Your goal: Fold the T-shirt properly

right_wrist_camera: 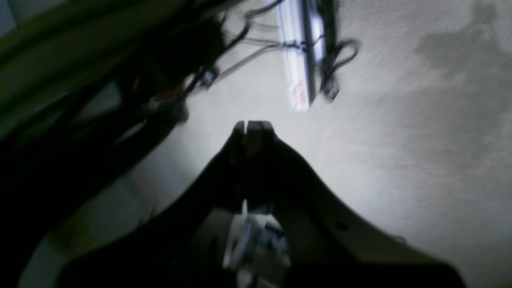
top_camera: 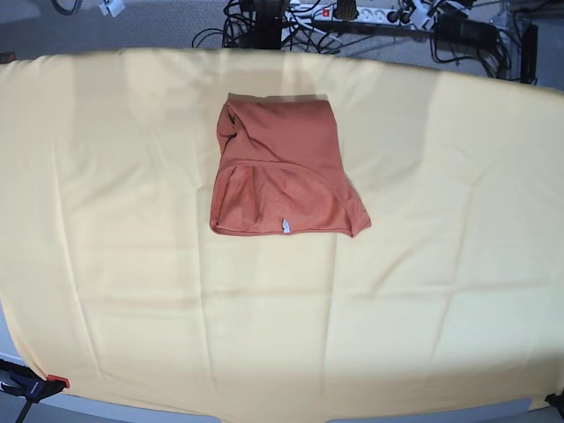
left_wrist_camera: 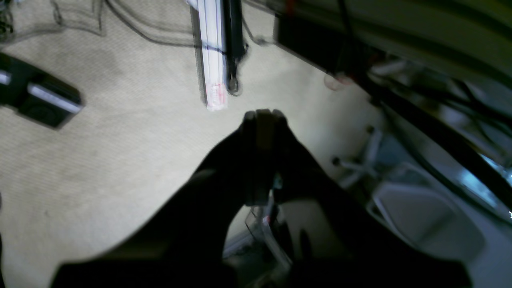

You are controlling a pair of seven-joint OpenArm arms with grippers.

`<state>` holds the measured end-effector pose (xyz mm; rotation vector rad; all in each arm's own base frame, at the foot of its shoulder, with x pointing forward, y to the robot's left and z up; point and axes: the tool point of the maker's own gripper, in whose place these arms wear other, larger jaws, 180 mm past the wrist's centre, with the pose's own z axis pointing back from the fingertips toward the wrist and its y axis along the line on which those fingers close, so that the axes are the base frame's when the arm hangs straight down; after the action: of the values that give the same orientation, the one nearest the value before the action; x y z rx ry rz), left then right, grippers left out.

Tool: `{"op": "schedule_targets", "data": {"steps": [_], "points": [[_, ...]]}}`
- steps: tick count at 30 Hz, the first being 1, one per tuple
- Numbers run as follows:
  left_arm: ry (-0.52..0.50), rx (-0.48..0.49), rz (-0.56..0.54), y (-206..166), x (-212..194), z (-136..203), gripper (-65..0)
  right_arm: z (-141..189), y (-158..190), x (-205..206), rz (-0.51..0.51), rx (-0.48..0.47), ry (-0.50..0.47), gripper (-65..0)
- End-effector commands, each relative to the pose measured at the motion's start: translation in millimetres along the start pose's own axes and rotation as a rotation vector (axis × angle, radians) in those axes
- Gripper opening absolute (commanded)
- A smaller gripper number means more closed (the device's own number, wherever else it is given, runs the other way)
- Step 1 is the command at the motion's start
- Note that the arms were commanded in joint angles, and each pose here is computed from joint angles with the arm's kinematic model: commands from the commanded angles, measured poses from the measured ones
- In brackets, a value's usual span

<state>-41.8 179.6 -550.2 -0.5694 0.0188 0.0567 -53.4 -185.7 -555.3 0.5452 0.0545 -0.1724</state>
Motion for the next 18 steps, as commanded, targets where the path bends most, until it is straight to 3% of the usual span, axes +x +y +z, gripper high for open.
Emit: {"op": "schedule_targets", "data": {"steps": [1, 7, 14, 18], "points": [[-0.009, 0.017, -0.013, 7.4, 0.3, -1.2, -65.0, -1.3, -3.2, 6.1, 0.021, -0.005, -0.014, -65.0], [-0.177, 0.09, -0.114, 22.5, 36.4, -32.6, -65.0, -33.7, -3.4, 41.6, 0.216, -0.066, -0.042, -65.0], [-0.363, 0.314, -0.167, 38.1, 81.0, -48.9, -65.0, -38.4, -41.4, 79.9, 0.395, -0.435, -0.121, -65.0], [-0.394, 0.352, -0.145, 28.9, 92.9, -60.3, -65.0, -45.5, -37.5, 80.0, 0.421, -0.49, -0.134, -65.0]]}}
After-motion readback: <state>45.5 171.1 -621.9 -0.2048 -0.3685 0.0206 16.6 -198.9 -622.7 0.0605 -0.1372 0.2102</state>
